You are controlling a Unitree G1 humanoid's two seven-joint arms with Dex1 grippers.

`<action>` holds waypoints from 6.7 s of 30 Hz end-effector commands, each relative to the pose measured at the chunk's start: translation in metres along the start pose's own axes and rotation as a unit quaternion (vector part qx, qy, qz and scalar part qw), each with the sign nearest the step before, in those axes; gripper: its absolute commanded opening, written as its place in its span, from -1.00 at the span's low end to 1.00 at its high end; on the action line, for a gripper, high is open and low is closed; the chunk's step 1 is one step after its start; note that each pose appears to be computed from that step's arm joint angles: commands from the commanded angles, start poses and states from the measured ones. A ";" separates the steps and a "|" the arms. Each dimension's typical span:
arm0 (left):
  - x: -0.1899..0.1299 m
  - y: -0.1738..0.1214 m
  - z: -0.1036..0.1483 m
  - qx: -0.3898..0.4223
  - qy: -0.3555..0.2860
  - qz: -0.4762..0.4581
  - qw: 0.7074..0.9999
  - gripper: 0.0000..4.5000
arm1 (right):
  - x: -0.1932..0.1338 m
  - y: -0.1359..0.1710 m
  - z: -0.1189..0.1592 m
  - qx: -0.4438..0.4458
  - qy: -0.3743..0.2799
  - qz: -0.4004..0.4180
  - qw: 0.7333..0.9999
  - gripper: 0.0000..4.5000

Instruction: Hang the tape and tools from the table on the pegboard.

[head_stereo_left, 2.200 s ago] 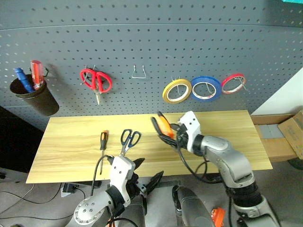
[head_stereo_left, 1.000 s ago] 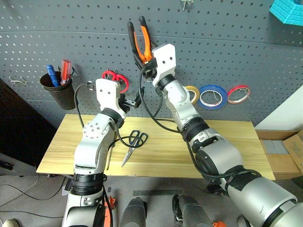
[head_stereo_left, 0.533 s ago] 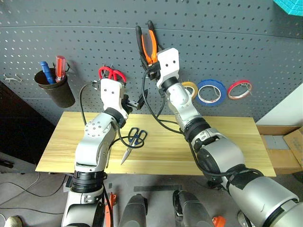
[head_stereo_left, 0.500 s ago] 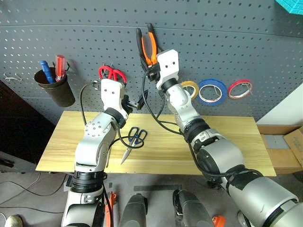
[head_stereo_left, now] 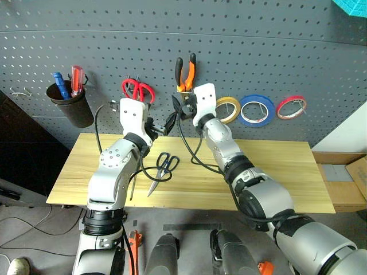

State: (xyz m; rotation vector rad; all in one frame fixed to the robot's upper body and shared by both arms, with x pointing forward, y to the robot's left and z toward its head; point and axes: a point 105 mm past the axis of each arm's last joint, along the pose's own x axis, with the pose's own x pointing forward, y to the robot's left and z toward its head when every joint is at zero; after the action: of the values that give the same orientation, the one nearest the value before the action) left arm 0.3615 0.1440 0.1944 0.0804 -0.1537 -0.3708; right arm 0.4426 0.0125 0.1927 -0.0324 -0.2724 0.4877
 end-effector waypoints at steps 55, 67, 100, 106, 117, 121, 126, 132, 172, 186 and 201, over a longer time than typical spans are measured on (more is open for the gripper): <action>-0.094 0.017 -0.193 -0.018 0.380 0.025 0.924 -0.80 | -0.204 0.055 -0.069 -0.019 0.156 0.373 0.915 1.00; -0.118 -0.018 -0.131 0.023 0.258 0.053 0.964 -0.80 | -0.198 0.039 -0.035 0.024 0.117 0.323 0.939 1.00; -0.054 0.022 -0.025 0.017 0.004 0.136 0.991 -0.80 | -0.138 0.024 0.030 0.106 -0.011 0.247 0.963 1.00; -0.057 0.021 -0.037 -0.028 0.031 0.141 0.989 -0.80 | -0.142 0.019 0.029 0.101 -0.006 0.229 0.968 1.00; -0.054 0.017 -0.054 -0.083 0.080 0.151 0.982 -0.80 | -0.143 0.009 0.027 0.126 0.005 0.191 0.973 1.00; -0.052 0.017 -0.059 -0.084 0.106 0.150 0.979 -0.80 | -0.145 0.007 0.027 0.135 0.009 0.183 0.974 1.00; -0.051 0.020 -0.065 -0.076 0.133 0.146 0.977 -0.80 | -0.147 0.008 0.028 0.136 0.011 0.179 0.974 1.00; -0.051 0.022 -0.064 -0.069 0.136 0.146 0.977 -0.09 | -0.149 0.008 0.028 0.136 0.013 0.175 0.975 1.00; -0.043 0.132 -0.142 -0.056 0.349 0.088 0.931 0.98 | -0.126 0.095 0.008 0.071 0.064 0.371 0.924 1.00; -0.017 0.140 -0.090 -0.010 0.299 0.078 0.951 0.98 | -0.120 0.098 0.015 0.079 0.051 0.359 0.929 1.00; -0.014 0.104 -0.101 0.010 0.369 -0.079 0.926 0.98 | -0.119 0.091 0.014 0.081 0.050 0.336 0.937 1.00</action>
State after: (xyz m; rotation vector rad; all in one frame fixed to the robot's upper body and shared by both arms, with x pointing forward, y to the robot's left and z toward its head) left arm 0.4005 0.2467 0.0948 0.2100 0.6119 -0.4644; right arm 0.3008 0.0372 0.1538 0.0017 -0.0498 1.1832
